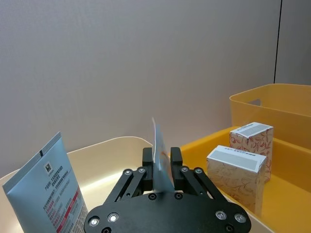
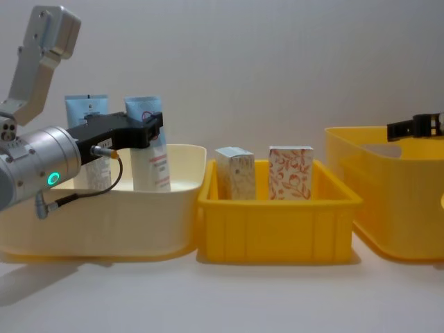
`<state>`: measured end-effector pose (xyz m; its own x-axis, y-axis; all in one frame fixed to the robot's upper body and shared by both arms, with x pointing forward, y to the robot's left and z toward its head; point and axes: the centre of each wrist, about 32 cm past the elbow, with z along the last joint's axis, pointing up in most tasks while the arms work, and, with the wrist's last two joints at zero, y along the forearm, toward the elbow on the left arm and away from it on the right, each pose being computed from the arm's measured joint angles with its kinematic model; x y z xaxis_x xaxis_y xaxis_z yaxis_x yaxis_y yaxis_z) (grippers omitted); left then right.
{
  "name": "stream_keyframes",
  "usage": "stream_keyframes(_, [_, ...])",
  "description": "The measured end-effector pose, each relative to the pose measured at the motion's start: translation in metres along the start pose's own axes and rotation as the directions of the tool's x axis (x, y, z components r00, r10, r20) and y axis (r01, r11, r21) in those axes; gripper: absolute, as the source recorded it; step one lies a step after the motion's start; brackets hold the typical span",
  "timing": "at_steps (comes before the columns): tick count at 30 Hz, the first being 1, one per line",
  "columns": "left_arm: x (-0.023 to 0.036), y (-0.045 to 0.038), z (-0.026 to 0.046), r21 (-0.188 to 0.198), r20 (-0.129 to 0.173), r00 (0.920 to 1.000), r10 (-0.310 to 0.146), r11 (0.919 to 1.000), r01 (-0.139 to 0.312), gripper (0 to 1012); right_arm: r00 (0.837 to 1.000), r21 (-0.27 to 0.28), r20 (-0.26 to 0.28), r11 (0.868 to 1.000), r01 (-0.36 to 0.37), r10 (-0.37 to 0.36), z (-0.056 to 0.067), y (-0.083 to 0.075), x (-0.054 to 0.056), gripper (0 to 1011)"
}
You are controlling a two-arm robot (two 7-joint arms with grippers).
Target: Bimanual collaborative sorting of washing and personal care products
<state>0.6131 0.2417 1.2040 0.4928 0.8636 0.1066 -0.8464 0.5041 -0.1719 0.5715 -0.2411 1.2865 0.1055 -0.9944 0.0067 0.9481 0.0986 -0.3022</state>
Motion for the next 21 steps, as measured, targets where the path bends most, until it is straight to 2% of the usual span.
stream_keyframes(4, [0.0002,-0.0004,0.0002,-0.001,0.0,1.0,-0.001,1.0,0.001,169,1.0,0.0,0.0,1.0,0.0,0.0,0.0,0.0,0.0,1001])
stream_keyframes(8, [0.0002,-0.0006,0.0002,-0.001,0.0,1.0,-0.001,1.0,0.001,129,1.0,0.0,0.0,1.0,0.0,0.0,0.0,0.0,0.0,1001])
stream_keyframes(21, [0.0002,-0.0009,0.0002,-0.001,-0.001,1.0,-0.002,1.0,0.002,119,1.0,0.0,0.0,1.0,0.0,0.0,0.0,0.0,0.0,1001])
